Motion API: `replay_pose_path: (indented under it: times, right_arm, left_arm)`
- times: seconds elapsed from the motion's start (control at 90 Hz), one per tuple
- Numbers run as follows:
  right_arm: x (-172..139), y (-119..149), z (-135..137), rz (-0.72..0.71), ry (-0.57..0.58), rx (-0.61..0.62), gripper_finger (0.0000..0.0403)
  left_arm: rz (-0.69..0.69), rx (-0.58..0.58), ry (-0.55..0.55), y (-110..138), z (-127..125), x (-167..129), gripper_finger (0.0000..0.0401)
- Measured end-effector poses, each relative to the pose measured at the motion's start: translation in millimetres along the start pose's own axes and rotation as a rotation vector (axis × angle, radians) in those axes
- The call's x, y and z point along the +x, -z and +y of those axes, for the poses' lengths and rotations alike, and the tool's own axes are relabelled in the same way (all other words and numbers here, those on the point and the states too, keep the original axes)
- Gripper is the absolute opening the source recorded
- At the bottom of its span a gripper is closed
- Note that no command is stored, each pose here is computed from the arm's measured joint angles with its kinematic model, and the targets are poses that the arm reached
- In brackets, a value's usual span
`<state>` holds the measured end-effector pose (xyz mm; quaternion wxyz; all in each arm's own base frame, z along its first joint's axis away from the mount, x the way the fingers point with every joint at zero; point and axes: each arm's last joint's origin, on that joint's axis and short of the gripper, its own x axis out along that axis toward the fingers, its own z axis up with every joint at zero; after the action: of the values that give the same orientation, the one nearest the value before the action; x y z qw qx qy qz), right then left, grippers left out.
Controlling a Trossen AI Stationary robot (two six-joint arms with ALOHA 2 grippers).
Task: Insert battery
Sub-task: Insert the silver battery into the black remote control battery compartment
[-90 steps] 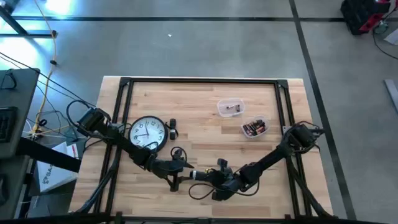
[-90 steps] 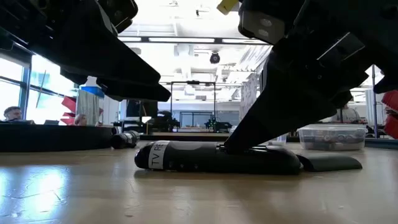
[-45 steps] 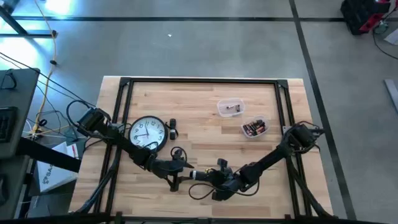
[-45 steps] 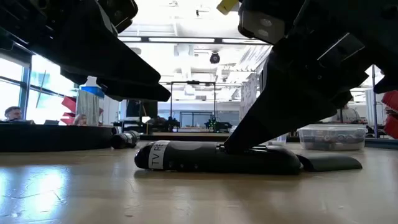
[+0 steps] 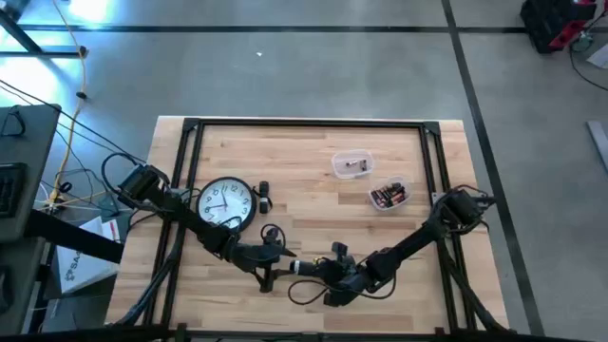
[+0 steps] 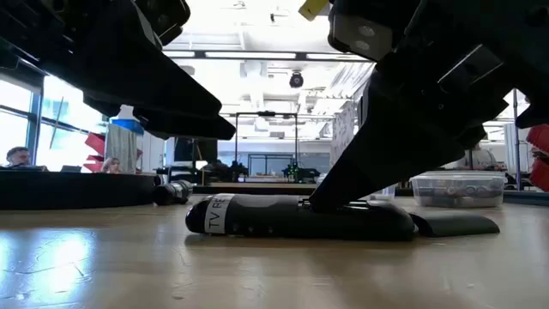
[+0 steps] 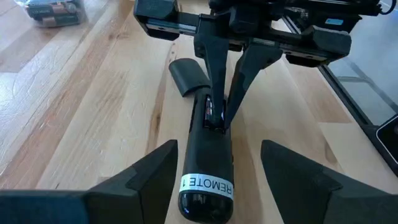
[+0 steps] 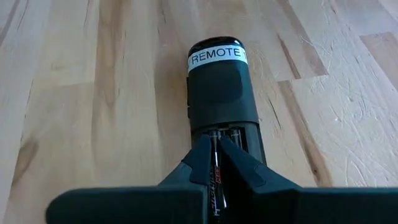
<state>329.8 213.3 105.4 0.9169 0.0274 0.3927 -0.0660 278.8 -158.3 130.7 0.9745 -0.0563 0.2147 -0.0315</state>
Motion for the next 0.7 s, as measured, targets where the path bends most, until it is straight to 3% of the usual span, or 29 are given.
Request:
replay_pose_path:
  times: [0.7]
  right_arm:
    - [0.1,0.1,0.1,0.005,-0.007,0.008,0.0]
  left_arm:
    - [0.0,0.0,0.0,0.0,0.0,0.0,0.0211]
